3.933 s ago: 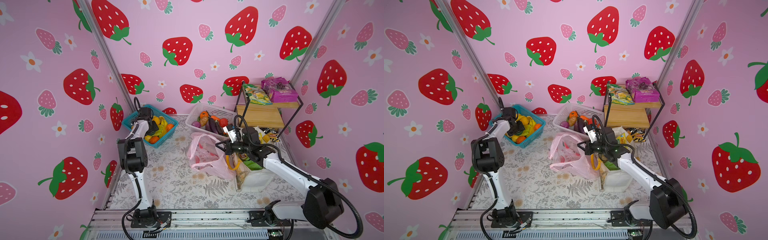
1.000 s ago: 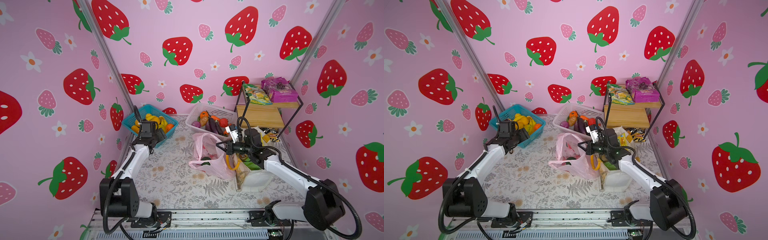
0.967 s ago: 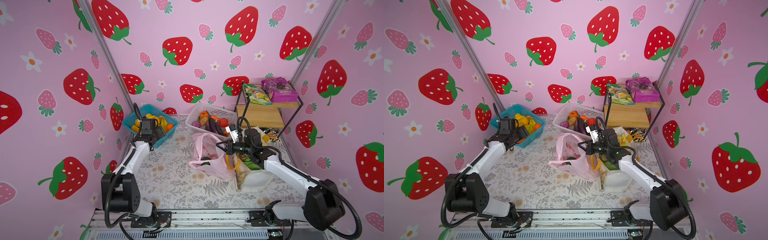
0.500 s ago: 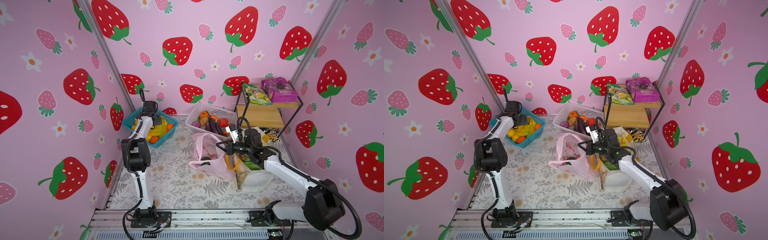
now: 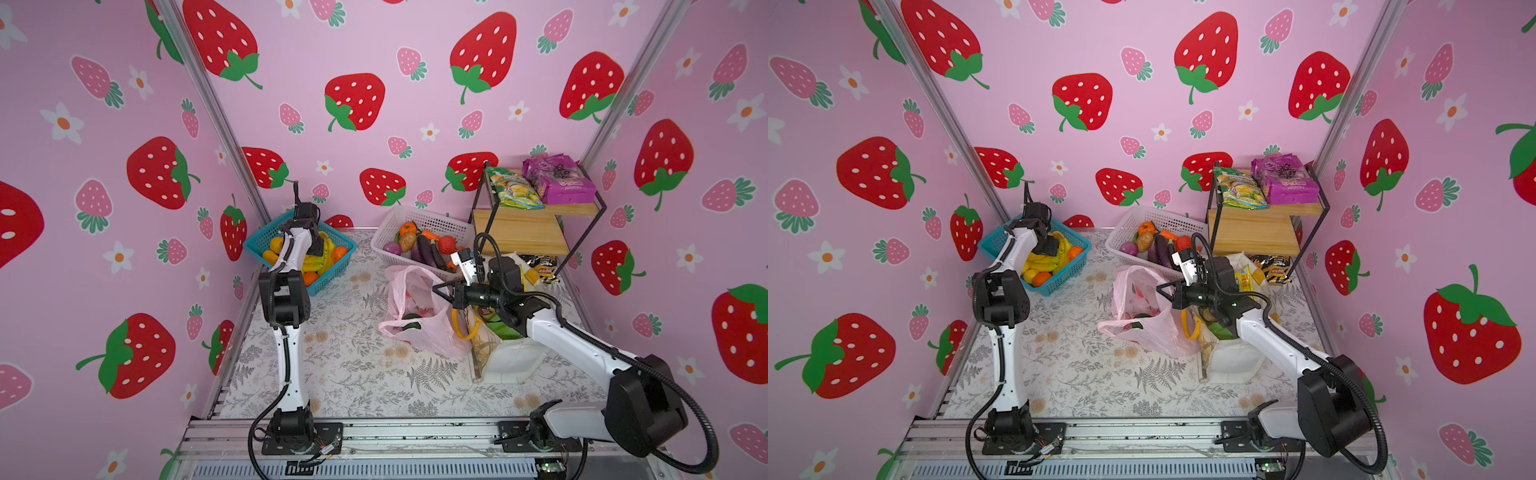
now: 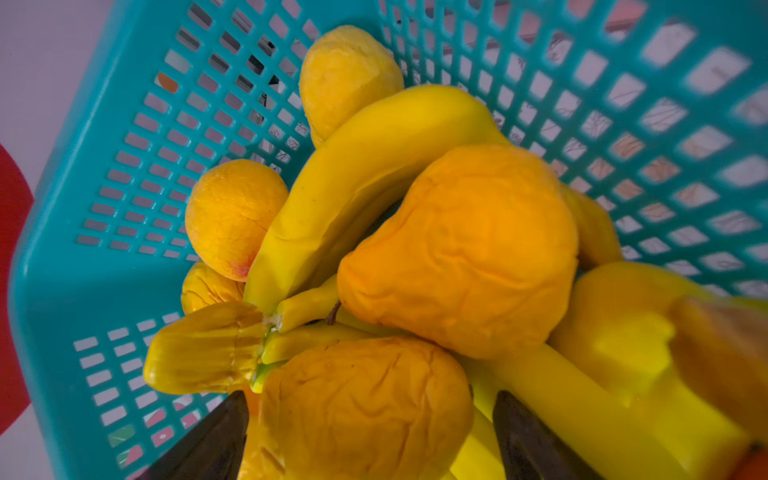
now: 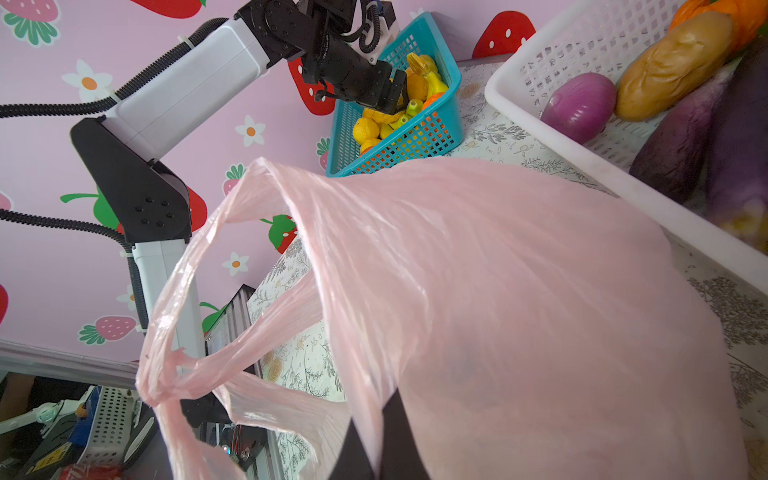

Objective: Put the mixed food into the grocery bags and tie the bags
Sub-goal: 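Grasp the wrinkled yellow mango in the basket with the left gripper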

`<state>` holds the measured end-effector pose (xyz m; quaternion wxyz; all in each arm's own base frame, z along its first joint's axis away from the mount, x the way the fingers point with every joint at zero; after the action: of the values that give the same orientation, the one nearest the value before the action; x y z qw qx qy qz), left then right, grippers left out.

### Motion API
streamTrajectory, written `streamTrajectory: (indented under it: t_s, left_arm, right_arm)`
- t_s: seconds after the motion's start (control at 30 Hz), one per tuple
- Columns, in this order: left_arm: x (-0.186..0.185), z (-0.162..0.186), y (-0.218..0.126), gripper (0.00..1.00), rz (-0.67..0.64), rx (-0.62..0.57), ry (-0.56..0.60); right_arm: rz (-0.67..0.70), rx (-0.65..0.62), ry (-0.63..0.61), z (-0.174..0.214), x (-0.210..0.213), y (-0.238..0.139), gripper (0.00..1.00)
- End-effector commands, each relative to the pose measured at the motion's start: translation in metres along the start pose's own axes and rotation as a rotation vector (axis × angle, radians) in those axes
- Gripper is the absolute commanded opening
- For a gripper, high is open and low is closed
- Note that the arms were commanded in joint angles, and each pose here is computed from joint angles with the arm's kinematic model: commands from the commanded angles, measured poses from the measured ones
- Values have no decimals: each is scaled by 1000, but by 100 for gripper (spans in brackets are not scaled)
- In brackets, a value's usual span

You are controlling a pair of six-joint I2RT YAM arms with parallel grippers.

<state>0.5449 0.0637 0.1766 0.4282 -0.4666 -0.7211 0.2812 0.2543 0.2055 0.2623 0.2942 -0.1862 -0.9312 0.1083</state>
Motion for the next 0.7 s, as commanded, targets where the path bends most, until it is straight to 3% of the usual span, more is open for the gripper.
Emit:
streamTrajectory:
  t_s: [0.0, 0.23, 0.37, 0.67]
  left_arm:
    - [4, 3, 5, 92, -21, 39, 68]
    - [1, 7, 15, 85, 11, 60, 53]
    - [2, 4, 13, 75, 26, 49, 23]
    - [13, -8, -29, 61, 99, -40, -112]
  right_arm:
    - [7, -2, -10, 2, -5, 1, 0]
    - [2, 0, -8, 1, -5, 1, 0]
    - [3, 4, -6, 3, -6, 2, 0]
    - [-2, 9, 1, 3, -7, 4, 0]
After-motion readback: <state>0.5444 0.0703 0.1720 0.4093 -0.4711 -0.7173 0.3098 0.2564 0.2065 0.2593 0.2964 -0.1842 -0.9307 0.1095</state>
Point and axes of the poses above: each gripper's point midway between its finger pads, its own y axis out along the fingers, its own x axis along the line the jaws close on, z = x × y, the point moved 10 cm from there along -y, back along the fingers, and after that the axes turned 5 degrees about -y, right-handed, at the moved point
